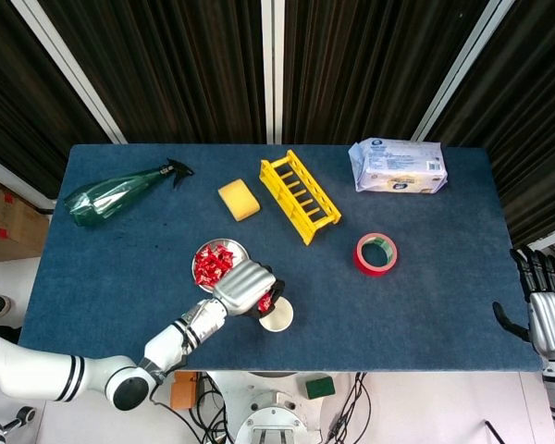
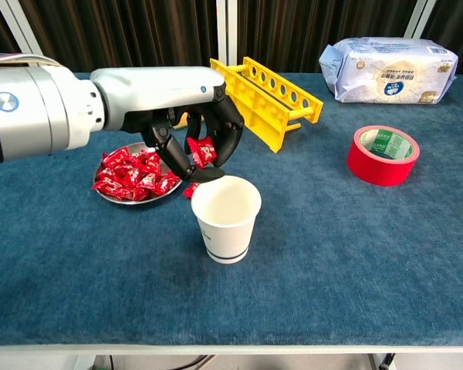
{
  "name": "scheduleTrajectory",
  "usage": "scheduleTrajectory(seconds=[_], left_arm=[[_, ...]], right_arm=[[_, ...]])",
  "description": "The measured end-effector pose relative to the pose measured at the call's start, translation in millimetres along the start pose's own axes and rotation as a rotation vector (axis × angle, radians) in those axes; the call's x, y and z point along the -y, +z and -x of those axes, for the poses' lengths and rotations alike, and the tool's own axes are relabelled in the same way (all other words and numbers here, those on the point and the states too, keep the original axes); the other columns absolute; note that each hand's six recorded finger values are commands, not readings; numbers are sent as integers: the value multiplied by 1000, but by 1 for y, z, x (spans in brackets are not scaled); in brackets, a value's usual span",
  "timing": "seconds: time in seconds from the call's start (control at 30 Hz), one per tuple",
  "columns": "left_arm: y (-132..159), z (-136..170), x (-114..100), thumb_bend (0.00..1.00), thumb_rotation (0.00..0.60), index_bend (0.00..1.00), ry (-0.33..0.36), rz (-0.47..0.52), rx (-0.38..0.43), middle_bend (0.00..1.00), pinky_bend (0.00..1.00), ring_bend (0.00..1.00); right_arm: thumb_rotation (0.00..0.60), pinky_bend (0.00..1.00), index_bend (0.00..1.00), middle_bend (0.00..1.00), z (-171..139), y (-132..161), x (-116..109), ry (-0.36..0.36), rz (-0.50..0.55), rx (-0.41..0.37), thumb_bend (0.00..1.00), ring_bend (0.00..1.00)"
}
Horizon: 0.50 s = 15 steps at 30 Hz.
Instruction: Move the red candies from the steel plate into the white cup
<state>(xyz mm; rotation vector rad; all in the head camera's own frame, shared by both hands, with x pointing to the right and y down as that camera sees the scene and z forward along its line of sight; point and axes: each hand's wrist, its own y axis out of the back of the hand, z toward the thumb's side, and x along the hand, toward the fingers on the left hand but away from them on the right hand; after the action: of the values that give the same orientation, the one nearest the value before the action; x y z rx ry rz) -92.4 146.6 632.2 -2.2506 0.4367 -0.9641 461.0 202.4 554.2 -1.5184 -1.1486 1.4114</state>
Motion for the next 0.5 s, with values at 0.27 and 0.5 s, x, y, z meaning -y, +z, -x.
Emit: scheduleTrajectory(seconds=[0.27, 0.5], left_arm=[[9, -4, 12, 347, 600, 682, -21, 45, 4, 654, 511, 449], [13, -5, 19, 346, 600, 607, -34, 40, 17, 590, 510, 415]], right_arm=[[600, 0, 0, 0, -2, 0, -2, -7, 2, -5, 301, 0], [600, 0, 0, 0, -4, 1, -3, -13, 4, -8, 301, 0]])
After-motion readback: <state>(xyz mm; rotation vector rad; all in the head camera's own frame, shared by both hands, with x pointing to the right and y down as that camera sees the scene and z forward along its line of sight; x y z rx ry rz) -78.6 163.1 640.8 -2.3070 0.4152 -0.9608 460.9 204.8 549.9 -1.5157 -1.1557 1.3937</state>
